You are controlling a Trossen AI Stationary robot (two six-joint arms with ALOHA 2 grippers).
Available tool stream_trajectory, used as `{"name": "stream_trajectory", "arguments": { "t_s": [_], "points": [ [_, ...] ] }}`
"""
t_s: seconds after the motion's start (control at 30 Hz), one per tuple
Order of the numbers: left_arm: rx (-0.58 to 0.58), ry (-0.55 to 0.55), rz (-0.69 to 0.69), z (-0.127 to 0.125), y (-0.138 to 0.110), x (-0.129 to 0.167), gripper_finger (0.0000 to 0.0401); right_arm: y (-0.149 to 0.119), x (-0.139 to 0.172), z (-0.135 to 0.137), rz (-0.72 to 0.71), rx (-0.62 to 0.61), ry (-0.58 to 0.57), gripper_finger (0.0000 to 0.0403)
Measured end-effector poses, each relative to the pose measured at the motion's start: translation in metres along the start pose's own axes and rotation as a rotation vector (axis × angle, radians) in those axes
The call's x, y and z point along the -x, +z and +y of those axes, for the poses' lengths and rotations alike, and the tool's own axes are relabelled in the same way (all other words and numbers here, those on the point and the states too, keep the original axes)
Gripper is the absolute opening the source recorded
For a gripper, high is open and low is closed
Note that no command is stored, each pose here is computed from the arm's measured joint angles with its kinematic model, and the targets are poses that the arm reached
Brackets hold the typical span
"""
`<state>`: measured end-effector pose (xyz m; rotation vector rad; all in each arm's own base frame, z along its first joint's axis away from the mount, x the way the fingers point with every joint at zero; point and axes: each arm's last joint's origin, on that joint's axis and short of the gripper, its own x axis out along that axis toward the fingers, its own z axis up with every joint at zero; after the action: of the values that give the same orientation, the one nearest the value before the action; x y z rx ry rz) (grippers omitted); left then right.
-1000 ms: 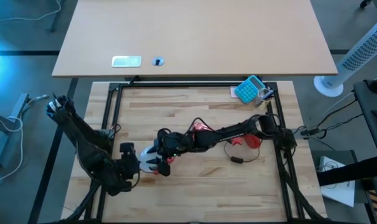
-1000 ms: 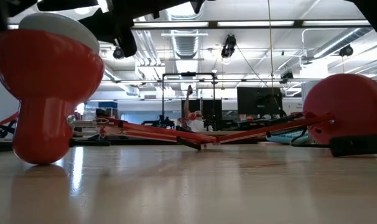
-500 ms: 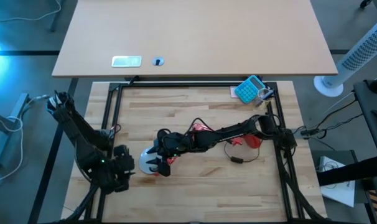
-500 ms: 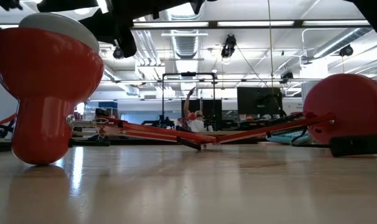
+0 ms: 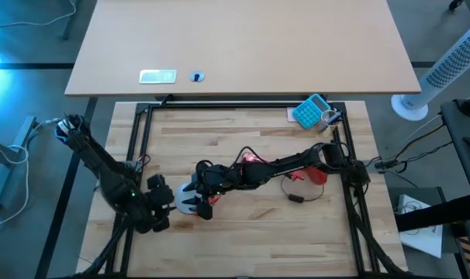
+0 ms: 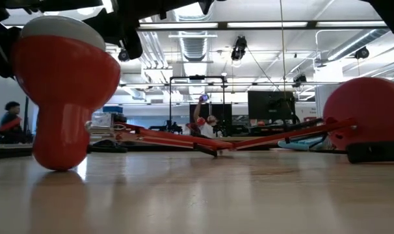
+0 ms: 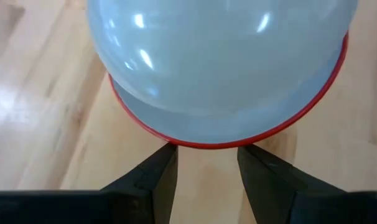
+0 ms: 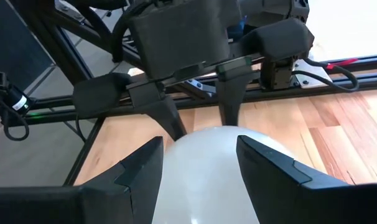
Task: Screw lightbulb
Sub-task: Insert the lightbulb into the orange desk lamp
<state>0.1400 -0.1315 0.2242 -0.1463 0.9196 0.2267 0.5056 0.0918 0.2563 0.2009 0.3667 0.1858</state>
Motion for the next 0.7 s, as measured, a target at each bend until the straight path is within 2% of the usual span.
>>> {"name": "stream_trajectory", "arguments": {
  "t_s": [0.33, 0.53, 0.7],
  "points": [
    [0.010, -0.010, -0.001, 0.006, 0.004, 0.005, 0.0158, -0.001, 0.001, -0.001, 0.013, -0.010, -0.031, 0.0199],
    [0.021, -0.020, -0.009, 0.013, 0.015, 0.027, 0.0158, -0.001, 0.001, -0.001, 0.021, -0.010, -0.035, 0.0199],
    [0.022, -0.080, -0.048, 0.012, 0.025, 0.043, 0.0158, -0.001, 0.002, -0.001, 0.021, -0.014, -0.037, 0.0199]
  ]
}}
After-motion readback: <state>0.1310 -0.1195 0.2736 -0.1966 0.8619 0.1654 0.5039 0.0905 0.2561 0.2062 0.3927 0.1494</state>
